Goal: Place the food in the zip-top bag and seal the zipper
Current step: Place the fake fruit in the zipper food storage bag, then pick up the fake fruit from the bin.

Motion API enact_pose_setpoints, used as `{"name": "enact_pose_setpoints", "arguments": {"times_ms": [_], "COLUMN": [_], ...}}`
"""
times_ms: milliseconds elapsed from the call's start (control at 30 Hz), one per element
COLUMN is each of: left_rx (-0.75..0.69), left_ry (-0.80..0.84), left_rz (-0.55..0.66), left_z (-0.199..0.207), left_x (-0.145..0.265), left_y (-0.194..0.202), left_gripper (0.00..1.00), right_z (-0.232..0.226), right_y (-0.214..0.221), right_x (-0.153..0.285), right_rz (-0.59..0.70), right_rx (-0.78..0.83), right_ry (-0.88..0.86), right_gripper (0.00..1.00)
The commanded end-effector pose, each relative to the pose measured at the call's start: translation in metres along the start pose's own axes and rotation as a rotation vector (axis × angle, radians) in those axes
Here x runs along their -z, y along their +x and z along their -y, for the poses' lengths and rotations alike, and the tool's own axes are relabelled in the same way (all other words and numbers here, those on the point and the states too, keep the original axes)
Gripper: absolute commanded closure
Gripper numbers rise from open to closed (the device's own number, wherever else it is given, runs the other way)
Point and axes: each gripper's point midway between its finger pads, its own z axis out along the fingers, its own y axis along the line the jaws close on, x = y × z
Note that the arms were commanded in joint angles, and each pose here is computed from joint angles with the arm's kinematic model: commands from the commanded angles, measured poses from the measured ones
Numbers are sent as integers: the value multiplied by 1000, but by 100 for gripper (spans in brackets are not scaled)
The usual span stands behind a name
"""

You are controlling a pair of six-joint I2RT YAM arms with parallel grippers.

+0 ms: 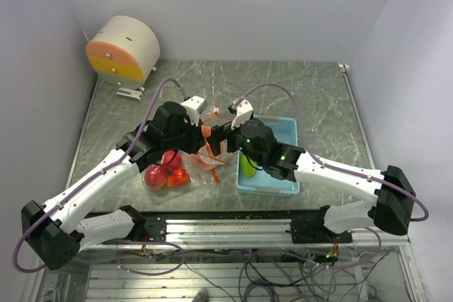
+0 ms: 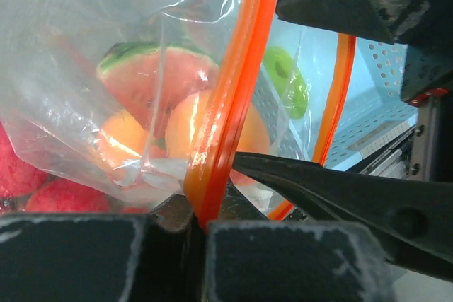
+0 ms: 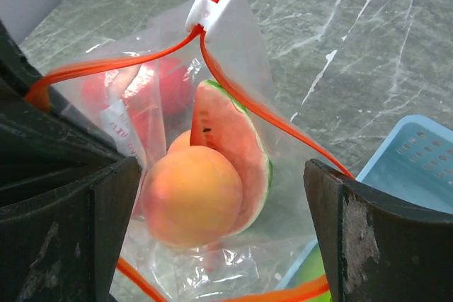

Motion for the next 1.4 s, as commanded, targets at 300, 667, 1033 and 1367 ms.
{"name": "enact_pose_setpoints", "arguments": {"times_ms": [300, 667, 1033, 1367], "left_rx": [-8, -35, -22, -20], "left_ry": [17, -1, 4, -22], "left_rz": [33, 61, 59, 24], "left_z": [7, 8, 7, -1], "left_x": [0, 12, 11, -3], "left_y": [-20, -37, -31, -15], "left_gripper": [93, 93, 93, 93], "right_z": [24, 95, 118, 37], "right_y": [-27, 55, 111, 45], "right_x": [73, 95, 72, 65], "right_rz": [40, -146, -268, -39], "right_rx": [-71, -182, -249, -238], "right_ry": [43, 404, 429, -158], "right_gripper": [0, 0, 1, 6]}}
